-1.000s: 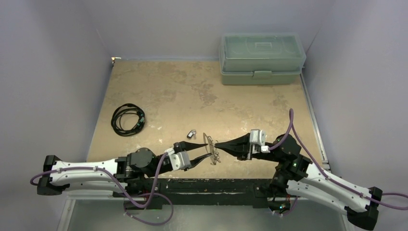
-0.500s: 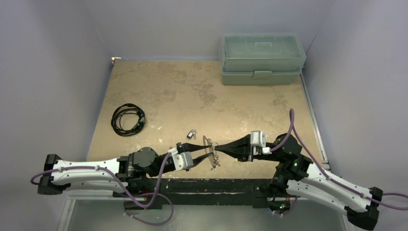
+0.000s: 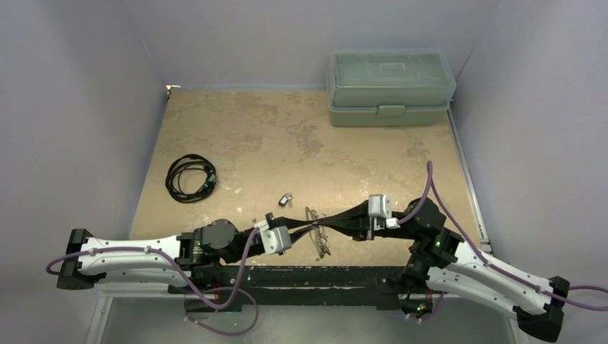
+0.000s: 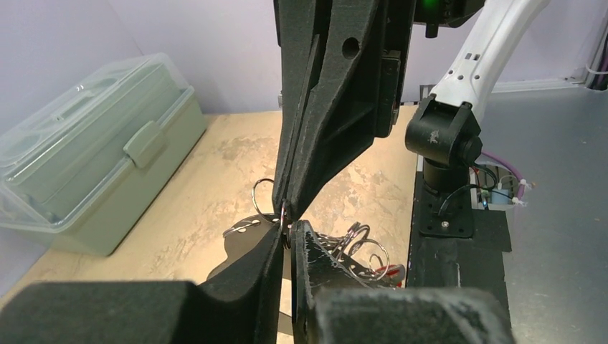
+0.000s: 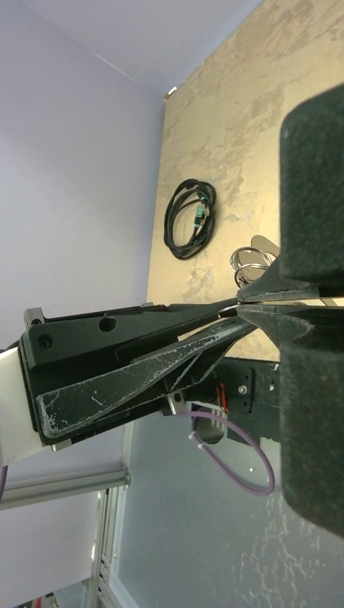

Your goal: Put the keys on the keyring

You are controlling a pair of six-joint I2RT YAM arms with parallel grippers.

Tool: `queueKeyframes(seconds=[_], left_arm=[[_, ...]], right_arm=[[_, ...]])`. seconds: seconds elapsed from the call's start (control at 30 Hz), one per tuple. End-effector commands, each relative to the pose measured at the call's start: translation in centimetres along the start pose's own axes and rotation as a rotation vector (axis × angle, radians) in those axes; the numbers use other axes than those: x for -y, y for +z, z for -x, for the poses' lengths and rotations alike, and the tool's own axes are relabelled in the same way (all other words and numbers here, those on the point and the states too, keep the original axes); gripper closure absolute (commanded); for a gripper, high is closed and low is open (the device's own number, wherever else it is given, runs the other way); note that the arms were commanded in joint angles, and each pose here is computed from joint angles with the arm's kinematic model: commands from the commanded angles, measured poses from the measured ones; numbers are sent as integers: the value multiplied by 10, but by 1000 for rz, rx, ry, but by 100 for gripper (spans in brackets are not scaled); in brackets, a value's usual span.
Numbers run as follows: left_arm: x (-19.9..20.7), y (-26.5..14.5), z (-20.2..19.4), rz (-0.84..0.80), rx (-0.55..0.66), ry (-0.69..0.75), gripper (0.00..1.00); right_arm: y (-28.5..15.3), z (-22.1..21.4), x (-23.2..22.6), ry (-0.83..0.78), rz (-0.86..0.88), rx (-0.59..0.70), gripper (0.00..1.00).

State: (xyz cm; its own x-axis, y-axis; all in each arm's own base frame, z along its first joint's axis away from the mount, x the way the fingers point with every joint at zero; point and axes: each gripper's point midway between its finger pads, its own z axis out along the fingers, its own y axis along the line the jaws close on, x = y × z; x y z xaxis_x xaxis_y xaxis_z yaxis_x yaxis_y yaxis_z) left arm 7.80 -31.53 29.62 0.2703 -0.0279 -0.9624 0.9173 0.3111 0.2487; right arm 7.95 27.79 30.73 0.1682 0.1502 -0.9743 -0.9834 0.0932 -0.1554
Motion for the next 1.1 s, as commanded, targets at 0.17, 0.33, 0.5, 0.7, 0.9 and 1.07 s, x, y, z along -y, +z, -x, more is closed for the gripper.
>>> queueKeyframes(seconds=[0.17,0.33,0.5,0.7,0.9,1.07], left_arm=[[-5,4,28,5,74,-4,100],[-8,2,25,23,51,-11,100],[-16,6,19,71,-18,-25,100],[-20,12,17,96,-97,-53,100],[-23,8,15,113,-228,-105,100],[-16,-10,10,48,-395,-121,100]], right_arm=[[3,29,-1,-47,22,63,100],[0,34,16,-9,-90,66,95],[-1,42,23,16,-127,48,67],[-4,58,22,-7,-120,50,58],[2,55,16,-5,-53,-44,52],[8,49,10,-22,18,-134,51]])
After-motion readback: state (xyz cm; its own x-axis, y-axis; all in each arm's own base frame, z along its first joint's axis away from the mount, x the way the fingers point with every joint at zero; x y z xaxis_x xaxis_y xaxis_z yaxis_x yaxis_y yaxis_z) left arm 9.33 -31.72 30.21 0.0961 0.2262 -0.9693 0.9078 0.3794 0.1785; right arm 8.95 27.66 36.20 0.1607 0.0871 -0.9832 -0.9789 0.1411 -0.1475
